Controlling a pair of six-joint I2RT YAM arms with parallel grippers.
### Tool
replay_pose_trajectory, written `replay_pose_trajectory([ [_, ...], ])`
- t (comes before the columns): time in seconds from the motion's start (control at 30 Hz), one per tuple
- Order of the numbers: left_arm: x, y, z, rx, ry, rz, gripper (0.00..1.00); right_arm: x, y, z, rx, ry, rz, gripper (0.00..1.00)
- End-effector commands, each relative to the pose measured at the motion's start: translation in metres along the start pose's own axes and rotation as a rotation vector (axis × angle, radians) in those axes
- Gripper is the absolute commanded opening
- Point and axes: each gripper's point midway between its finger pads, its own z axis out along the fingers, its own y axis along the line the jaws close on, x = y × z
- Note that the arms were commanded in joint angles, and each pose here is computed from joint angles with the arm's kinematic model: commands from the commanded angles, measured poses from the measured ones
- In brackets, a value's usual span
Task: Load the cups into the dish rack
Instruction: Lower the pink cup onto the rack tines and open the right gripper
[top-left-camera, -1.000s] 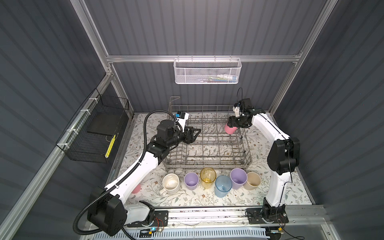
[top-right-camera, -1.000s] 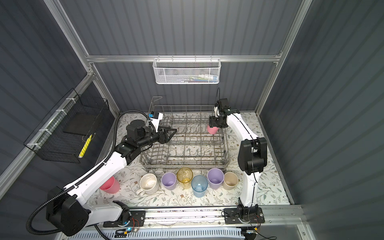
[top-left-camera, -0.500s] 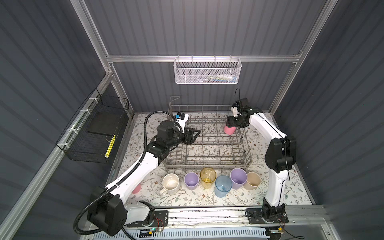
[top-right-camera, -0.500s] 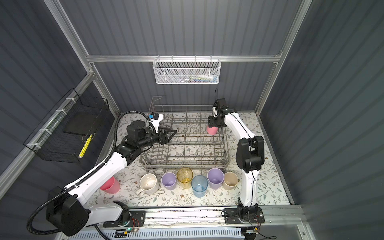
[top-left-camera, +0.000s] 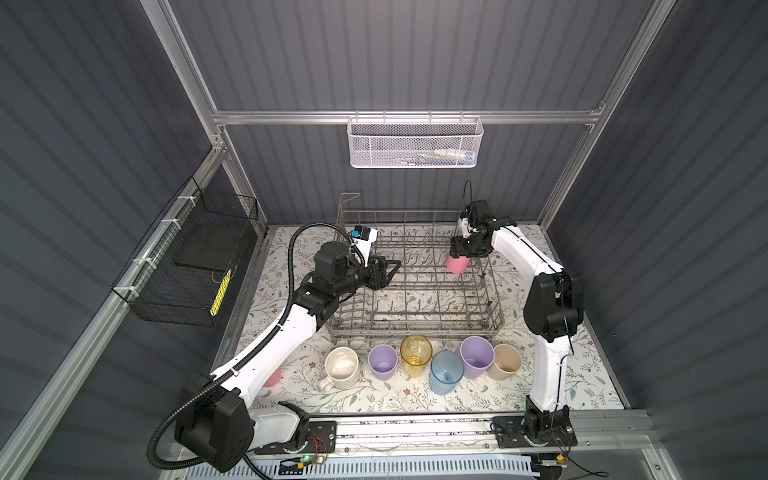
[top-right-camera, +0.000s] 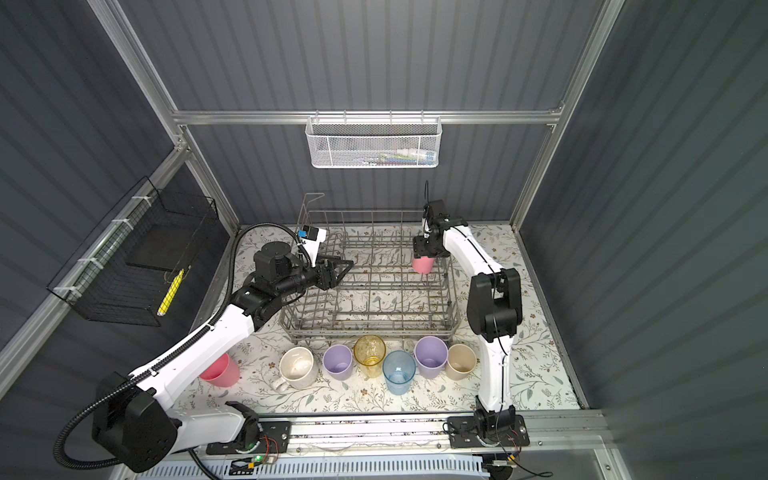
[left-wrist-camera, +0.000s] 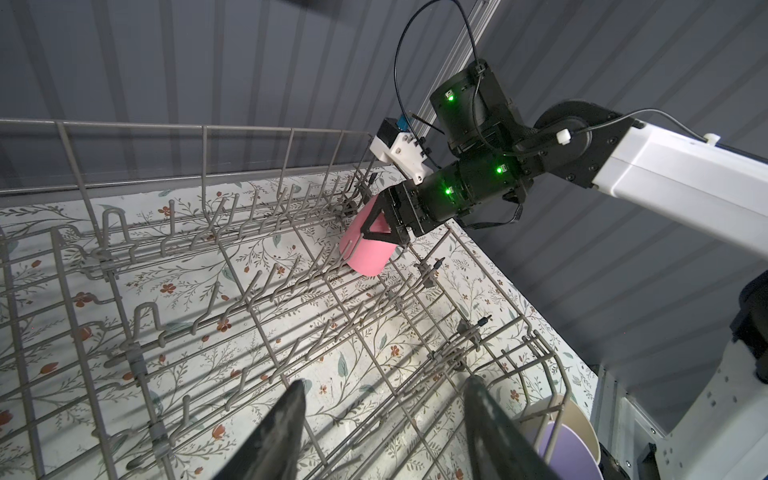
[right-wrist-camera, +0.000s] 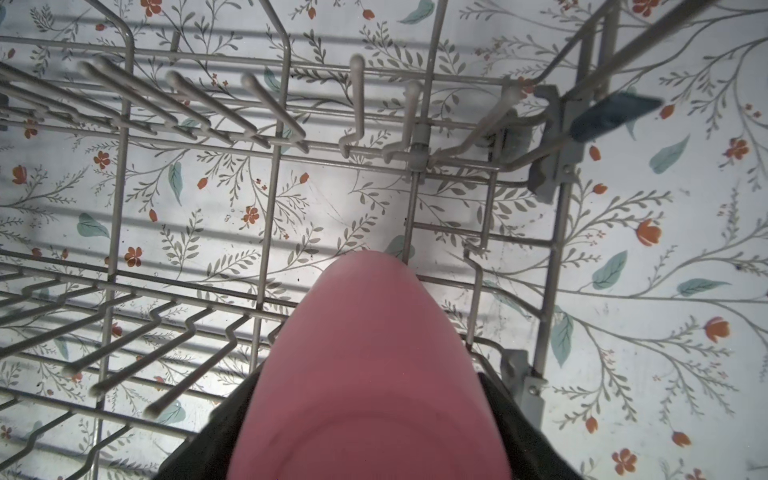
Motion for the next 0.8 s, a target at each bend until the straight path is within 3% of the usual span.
replay_pose_trajectory([
  [0.0, 0.0, -0.003, -0.007, 0.01, -0.003, 0.024, 0.61, 0.013, -0.001, 0.012, 0.001, 0.06, 0.009, 0.67],
  [0.27, 0.001, -0.003, -0.009, 0.007, -0.001, 0.023, 0.61, 0.012, 0.0, 0.007, -0.008, 0.053, 0.028, 0.83],
  [0.77, 0.0, -0.004, -0.011, 0.009, -0.006, 0.021, 0.61, -0.006, 0.0, -0.029, 0.003, -0.044, 0.034, 0.93],
])
